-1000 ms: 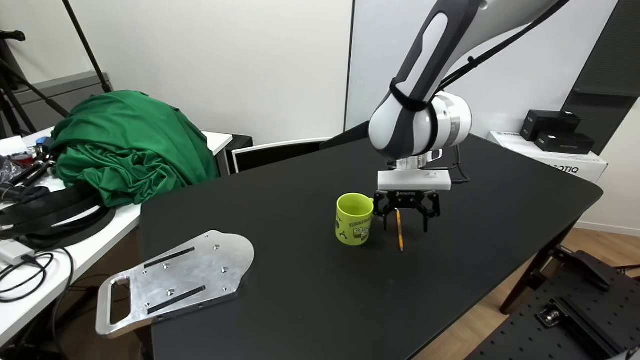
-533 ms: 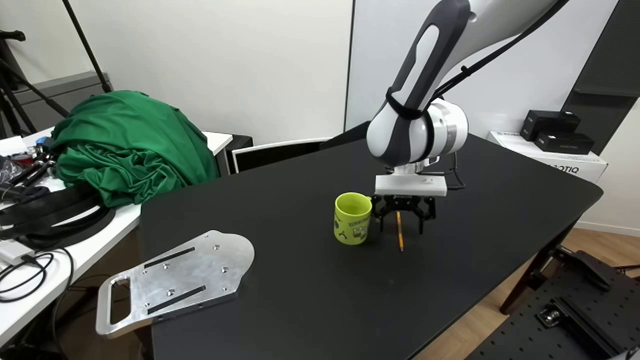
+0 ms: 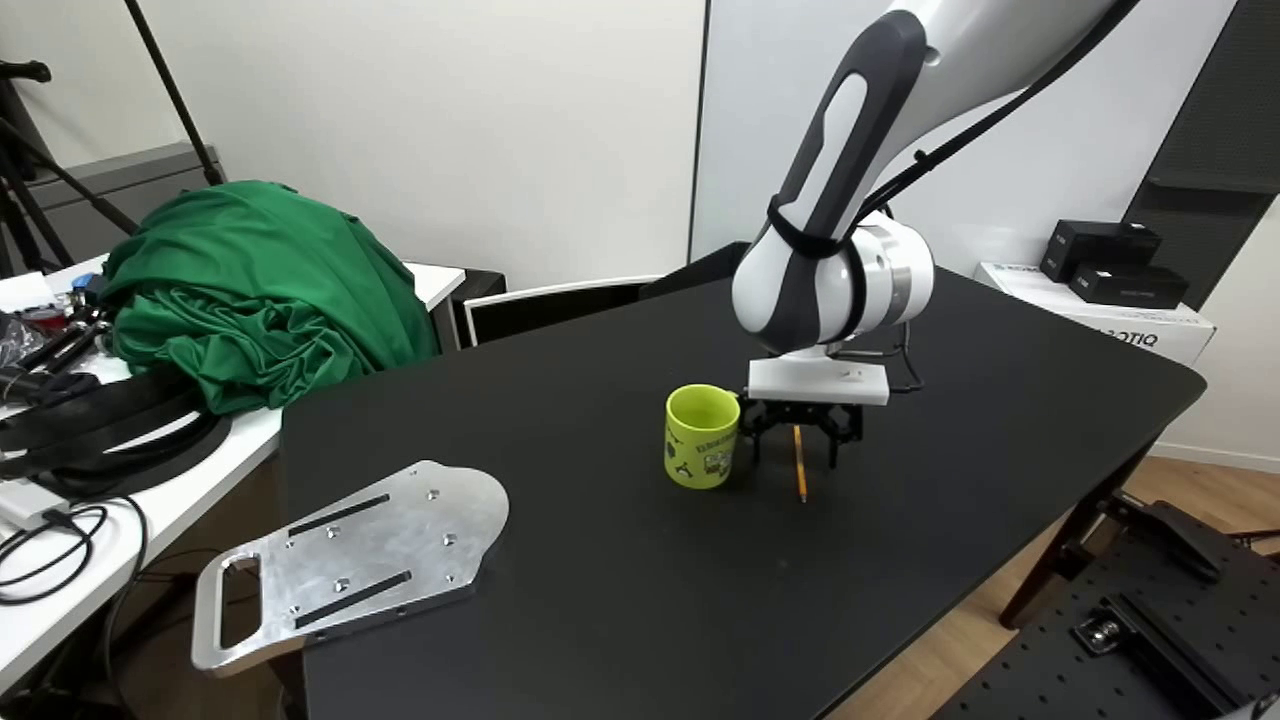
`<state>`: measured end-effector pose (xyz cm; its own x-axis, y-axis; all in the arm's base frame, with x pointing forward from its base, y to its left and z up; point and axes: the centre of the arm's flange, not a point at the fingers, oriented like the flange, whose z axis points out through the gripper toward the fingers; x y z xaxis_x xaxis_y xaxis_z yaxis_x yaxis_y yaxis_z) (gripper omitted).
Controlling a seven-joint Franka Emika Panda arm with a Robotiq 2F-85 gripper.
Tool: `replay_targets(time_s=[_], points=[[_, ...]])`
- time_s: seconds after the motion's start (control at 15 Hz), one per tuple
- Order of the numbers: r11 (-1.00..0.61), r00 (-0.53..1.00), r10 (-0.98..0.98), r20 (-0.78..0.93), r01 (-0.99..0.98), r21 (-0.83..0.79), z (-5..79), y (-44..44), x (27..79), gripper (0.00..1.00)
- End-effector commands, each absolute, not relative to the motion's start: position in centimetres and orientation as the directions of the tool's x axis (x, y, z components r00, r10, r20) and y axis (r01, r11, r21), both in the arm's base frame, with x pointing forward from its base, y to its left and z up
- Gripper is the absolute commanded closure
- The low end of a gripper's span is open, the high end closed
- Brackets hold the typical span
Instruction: Put then remove the orange thing from the cup and put it on the table
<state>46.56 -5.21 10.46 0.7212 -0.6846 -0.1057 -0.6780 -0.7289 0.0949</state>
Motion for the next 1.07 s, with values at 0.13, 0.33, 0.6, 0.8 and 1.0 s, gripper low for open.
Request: replay_targets(time_s=[0.13,0.33,0.6,0.8,1.0], points=[[-0.736,0.734,-0.677,-0.054,-0.672,0.085,10.0,-4.9,46.5,0.33],[-0.739,0.739,-0.673,-0.039,-0.669,0.080,10.2,-4.5,46.6,0.54],[-0.729,0.729,-0.683,-0.041,-0.679,0.087,10.3,-5.1,46.5,0.80],[-0.724,0.724,-0.689,-0.038,-0.684,0.089,10.3,-5.4,46.5,0.99],[-0.719,0.719,-0.694,-0.044,-0.689,0.094,10.4,-5.6,46.4,1.00]])
